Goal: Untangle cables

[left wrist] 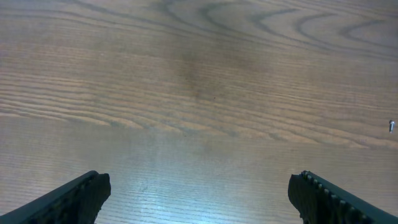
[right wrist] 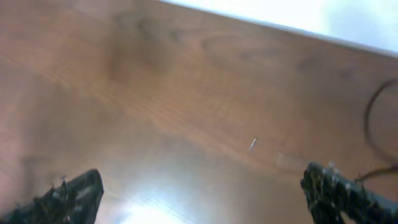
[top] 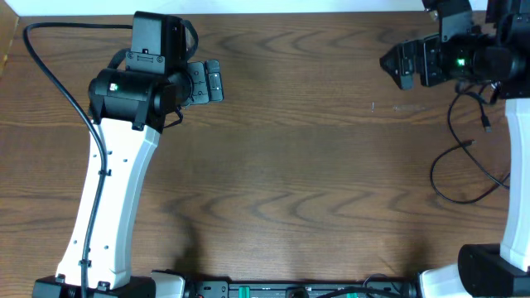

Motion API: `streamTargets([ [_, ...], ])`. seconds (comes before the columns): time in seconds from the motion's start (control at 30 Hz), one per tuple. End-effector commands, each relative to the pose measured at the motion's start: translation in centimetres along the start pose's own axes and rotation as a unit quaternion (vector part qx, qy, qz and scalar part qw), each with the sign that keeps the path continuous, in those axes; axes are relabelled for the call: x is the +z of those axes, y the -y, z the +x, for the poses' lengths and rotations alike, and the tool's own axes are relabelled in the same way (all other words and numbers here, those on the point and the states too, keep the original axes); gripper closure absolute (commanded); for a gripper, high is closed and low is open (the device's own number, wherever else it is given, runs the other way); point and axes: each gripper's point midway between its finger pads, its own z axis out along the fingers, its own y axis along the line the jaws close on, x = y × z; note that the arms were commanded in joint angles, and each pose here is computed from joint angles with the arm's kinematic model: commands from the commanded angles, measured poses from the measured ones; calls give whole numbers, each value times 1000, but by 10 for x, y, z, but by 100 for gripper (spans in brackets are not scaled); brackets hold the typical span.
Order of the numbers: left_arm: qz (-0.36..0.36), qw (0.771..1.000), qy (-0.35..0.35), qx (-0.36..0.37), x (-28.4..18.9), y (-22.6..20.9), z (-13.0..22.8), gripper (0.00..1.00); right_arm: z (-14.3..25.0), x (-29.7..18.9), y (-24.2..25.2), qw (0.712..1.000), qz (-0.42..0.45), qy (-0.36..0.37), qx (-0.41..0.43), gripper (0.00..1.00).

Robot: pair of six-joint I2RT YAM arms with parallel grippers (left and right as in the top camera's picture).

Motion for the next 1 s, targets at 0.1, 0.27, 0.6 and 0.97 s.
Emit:
streamTargets([
  [0.1, -6, 1000, -7, -2, 4, -3, 3, 2, 8, 12, 3, 995, 39, 71, -66, 1],
  [0.27, -6, 1000, -7, -2, 4, -3, 3, 2, 35, 9, 13, 981, 91, 151, -87, 1],
  [0.6, -6, 1000, -7, -2, 4, -3, 3, 2, 111, -14, 31, 930, 213, 283, -95, 1],
  [0.97, -6, 1000, -7, -2, 4, -3, 3, 2, 198, 0, 31, 901, 238, 348, -100, 1],
])
